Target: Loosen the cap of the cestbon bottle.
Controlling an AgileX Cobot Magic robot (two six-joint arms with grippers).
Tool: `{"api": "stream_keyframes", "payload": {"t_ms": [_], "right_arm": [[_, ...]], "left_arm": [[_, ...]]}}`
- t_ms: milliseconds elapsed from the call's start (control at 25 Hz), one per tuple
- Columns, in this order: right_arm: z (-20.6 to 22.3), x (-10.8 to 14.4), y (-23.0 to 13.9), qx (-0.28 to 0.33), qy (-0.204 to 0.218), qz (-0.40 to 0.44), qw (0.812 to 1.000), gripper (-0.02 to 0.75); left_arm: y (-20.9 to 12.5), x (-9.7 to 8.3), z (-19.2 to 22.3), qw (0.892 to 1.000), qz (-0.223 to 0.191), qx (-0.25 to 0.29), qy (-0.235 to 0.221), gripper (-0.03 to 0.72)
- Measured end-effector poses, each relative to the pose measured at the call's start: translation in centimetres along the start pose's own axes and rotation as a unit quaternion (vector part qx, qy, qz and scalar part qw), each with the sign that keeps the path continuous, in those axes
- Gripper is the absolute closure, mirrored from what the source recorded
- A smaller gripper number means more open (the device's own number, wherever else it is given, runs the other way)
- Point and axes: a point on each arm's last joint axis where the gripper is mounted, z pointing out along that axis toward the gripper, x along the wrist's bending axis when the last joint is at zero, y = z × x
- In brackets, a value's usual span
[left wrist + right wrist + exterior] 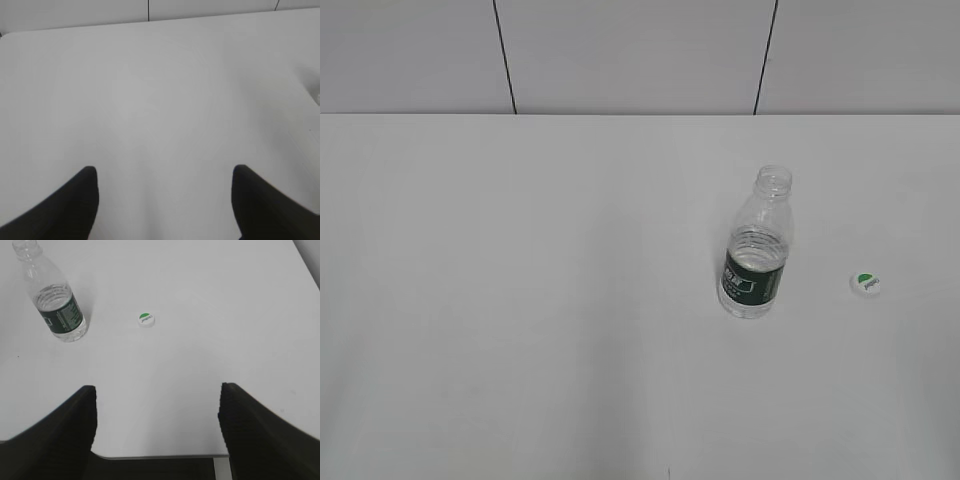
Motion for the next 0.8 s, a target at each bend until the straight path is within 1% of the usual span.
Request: {"api": "stream_keyframes", "payload": {"t_ms": [80, 360, 600, 800], "right_arm": [[-0.06, 0.01, -0.04, -0.002, 0.0, 0.0, 1.0, 0.154], [-0.01, 0.01, -0.07, -0.001, 0.0, 0.002, 1.0, 0.154], [-0.01, 0.01, -0.07, -0.001, 0.0, -0.015, 1.0, 0.154], [-0.01, -0.03, -0.06, -0.002, -0.002, -0.02, 1.0, 0.154]], "left_arm": [[-0.12, -0.02, -0.23, 1.0, 0.0, -0.008, -0.001, 0.189], [-0.24, -0.03, -0.13, 1.0, -0.001, -0.006, -0.001, 0.189], [-0.25, -0.03, -0.12, 1.0, -0.001, -0.006, -0.001, 0.189], [-0.25, -0.03, -0.12, 1.0, -0.001, -0.006, -0.001, 0.205]]}}
